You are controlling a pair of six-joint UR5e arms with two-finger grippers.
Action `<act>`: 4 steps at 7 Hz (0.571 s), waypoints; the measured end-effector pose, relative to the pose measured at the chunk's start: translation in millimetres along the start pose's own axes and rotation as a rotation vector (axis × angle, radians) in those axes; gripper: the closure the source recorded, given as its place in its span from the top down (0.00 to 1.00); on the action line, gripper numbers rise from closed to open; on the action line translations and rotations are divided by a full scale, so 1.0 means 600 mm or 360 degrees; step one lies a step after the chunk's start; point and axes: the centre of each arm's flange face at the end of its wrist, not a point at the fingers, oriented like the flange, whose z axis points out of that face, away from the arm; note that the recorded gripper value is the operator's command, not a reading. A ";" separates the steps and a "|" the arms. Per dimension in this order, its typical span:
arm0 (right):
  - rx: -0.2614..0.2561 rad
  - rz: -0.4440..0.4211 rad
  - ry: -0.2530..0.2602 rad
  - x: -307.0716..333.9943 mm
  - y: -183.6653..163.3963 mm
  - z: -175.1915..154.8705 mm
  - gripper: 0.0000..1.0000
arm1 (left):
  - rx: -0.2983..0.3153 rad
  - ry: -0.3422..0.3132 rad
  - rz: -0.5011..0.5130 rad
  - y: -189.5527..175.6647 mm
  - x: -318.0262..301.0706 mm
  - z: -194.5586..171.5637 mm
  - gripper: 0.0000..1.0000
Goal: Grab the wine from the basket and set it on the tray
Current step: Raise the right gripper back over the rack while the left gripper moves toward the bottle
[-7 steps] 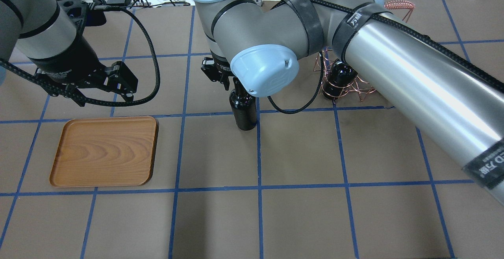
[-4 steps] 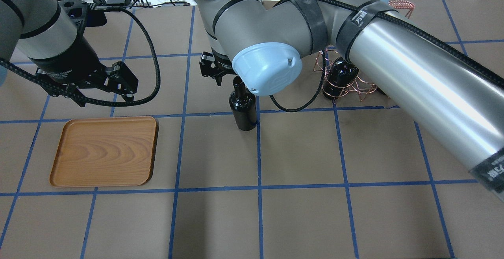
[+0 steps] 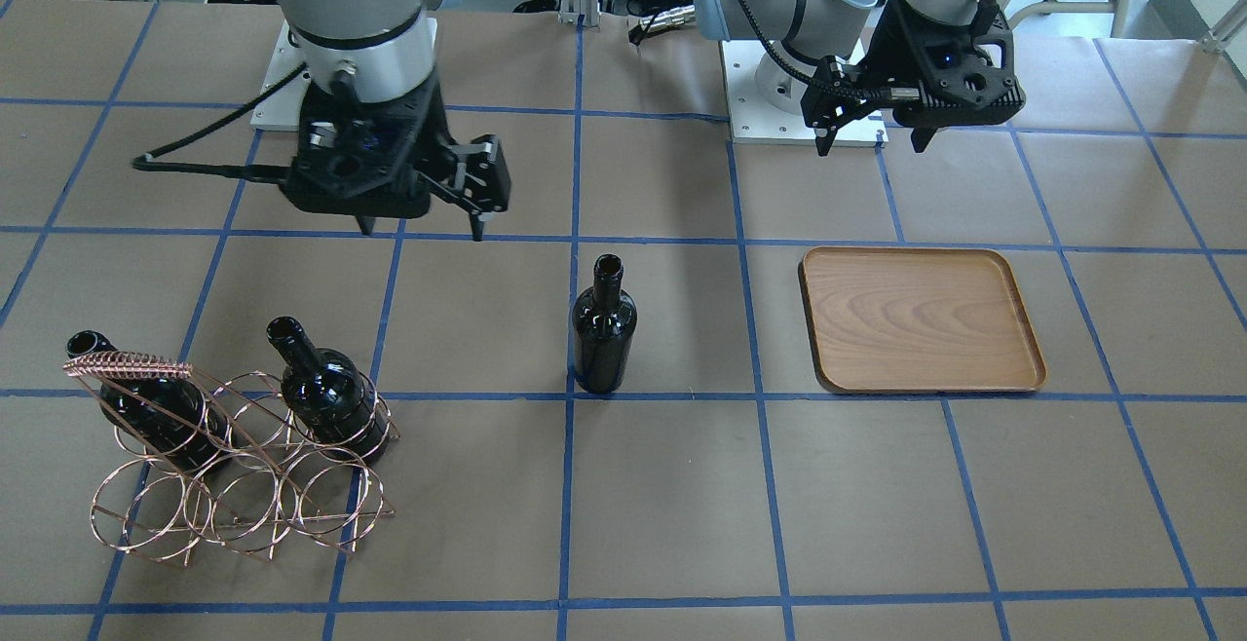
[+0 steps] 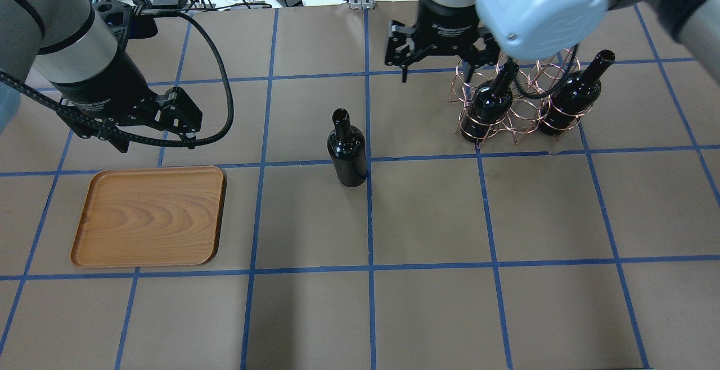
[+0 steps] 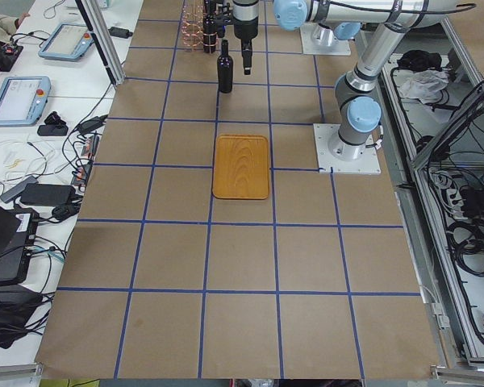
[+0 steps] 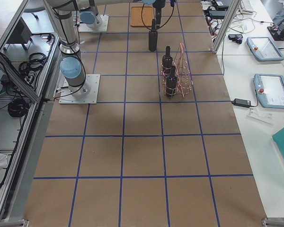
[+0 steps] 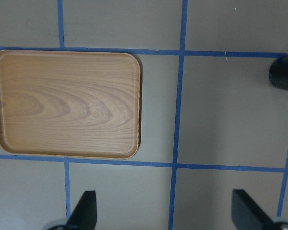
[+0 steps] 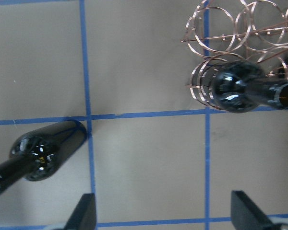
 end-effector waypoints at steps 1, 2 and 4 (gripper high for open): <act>-0.0008 -0.0040 0.0002 0.060 0.002 -0.025 1.00 | 0.0018 0.0016 0.0003 -0.002 0.005 -0.003 1.00; 0.0001 -0.0052 0.0001 0.088 0.011 -0.044 1.00 | 0.0064 0.0071 0.0001 -0.006 0.023 -0.009 1.00; 0.0042 -0.0047 -0.0005 0.104 0.034 -0.079 1.00 | 0.0183 0.0185 0.0061 -0.014 0.095 -0.018 1.00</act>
